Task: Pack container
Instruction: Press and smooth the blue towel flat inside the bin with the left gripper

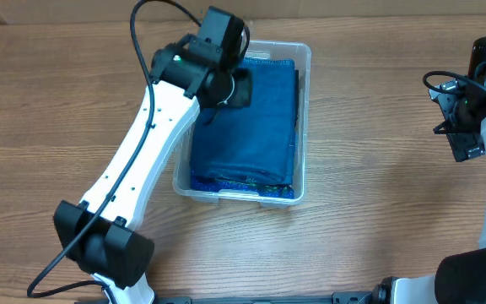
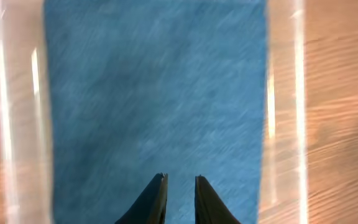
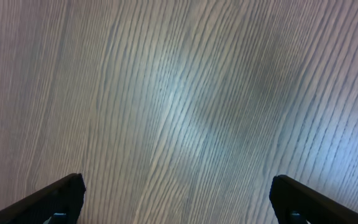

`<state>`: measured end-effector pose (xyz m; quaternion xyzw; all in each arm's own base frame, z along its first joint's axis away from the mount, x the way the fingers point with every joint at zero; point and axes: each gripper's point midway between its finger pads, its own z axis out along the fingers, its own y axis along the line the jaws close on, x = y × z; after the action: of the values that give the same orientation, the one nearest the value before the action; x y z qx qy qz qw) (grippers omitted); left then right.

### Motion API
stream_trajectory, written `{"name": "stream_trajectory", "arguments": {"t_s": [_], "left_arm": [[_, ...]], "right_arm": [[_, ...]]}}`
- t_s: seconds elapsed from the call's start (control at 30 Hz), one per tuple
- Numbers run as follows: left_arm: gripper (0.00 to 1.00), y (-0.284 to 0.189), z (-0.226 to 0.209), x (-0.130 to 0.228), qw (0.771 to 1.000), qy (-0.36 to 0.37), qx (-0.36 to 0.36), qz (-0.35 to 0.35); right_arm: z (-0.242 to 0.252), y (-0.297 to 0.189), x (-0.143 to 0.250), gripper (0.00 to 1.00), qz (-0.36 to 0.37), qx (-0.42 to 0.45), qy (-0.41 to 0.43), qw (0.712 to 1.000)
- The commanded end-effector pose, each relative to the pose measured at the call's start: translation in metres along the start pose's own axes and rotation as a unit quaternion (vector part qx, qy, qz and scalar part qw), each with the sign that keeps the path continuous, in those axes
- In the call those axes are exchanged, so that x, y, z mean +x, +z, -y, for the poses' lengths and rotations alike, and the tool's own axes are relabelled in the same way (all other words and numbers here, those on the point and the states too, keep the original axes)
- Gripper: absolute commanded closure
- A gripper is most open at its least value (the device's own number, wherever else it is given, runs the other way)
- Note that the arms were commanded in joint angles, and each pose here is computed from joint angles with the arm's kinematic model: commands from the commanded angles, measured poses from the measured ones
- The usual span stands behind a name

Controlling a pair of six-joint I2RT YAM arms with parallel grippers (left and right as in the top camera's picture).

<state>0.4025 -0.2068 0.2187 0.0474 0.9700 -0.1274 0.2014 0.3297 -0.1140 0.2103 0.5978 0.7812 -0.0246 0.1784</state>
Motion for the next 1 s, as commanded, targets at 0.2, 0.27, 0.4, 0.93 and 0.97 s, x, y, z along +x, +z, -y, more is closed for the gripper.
{"name": "stream_trajectory", "arguments": {"t_s": [0.2, 0.27, 0.4, 0.93, 0.97], "left_arm": [[0.82, 0.099, -0.050, 0.089, 0.992, -0.029, -0.063, -0.107], [0.74, 0.106, -0.054, 0.102, 0.990, -0.029, -0.068, -0.120], [0.52, 0.090, -0.043, 0.072, 0.995, -0.018, -0.052, -0.082], [0.78, 0.156, -0.022, 0.016, 0.998, -0.010, -0.034, -0.054], [0.77, 0.134, -0.015, 0.000, 0.999, 0.004, -0.023, -0.026]], "right_arm": [[0.000, -0.001, -0.001, 0.00, 0.003, -0.002, 0.004, 1.000], [0.000, -0.001, -0.002, 0.00, 0.003, -0.002, 0.004, 1.000], [0.000, -0.001, -0.002, 0.00, 0.003, -0.001, 0.004, 1.000], [0.000, -0.001, -0.002, 0.00, 0.003, -0.001, 0.004, 1.000], [0.000, -0.001, -0.002, 0.00, 0.003, -0.001, 0.004, 1.000]]}}
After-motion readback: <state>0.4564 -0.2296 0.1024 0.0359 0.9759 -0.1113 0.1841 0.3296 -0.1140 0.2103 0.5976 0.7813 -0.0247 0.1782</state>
